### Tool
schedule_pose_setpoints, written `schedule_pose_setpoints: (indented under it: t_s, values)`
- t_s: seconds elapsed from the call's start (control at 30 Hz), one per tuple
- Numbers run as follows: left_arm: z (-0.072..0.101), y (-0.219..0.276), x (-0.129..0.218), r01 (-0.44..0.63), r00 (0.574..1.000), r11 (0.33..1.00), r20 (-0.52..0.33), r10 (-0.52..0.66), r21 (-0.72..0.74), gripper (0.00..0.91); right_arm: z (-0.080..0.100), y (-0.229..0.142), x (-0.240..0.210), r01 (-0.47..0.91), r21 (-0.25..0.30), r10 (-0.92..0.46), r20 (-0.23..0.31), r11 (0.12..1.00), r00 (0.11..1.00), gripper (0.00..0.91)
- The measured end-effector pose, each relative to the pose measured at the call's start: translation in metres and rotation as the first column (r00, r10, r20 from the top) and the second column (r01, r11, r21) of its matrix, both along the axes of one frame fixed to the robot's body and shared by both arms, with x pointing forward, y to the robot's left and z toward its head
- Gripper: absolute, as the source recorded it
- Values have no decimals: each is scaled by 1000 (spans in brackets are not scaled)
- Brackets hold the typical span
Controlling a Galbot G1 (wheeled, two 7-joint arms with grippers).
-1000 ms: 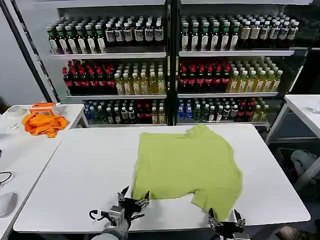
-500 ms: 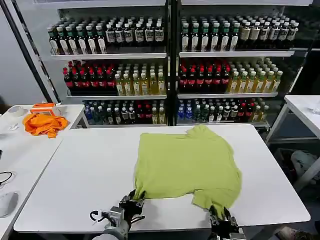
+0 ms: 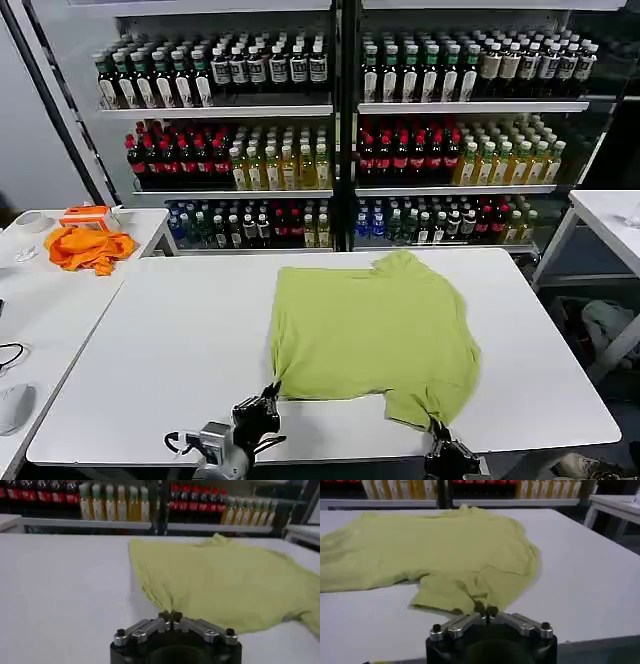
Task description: Fold and organize the clothes.
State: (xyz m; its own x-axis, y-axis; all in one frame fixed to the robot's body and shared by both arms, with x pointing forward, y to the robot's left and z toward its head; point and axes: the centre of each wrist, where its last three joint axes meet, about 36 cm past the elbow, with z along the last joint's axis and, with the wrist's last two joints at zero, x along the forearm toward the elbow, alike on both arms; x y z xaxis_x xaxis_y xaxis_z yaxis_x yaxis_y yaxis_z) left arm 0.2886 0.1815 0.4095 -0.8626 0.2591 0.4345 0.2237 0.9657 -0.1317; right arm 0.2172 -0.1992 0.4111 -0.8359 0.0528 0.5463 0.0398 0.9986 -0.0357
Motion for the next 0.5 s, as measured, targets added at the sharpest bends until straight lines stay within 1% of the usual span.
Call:
schedule_pose_setpoints:
  t_s: [0.13, 0.3, 0.43, 0.5]
  values:
    - [11, 5, -7, 7, 1000, 999, 19, -6, -32, 20, 15, -3, -5, -13, 2, 12, 39, 1000, 999, 0]
    - [26, 9, -16, 21, 998, 998, 56, -18, -63, 20, 34, -10, -12, -39, -12, 40, 111, 999, 993, 0]
    - [39, 13, -20, 31, 995, 997, 95, -24, -74, 20, 45, -19, -10, -49, -30, 53, 159, 998, 986, 0]
    - [42, 14, -21, 36, 994, 996, 106, -28, -77, 20, 49, -23, -6, -52, -37, 58, 184, 998, 981, 0]
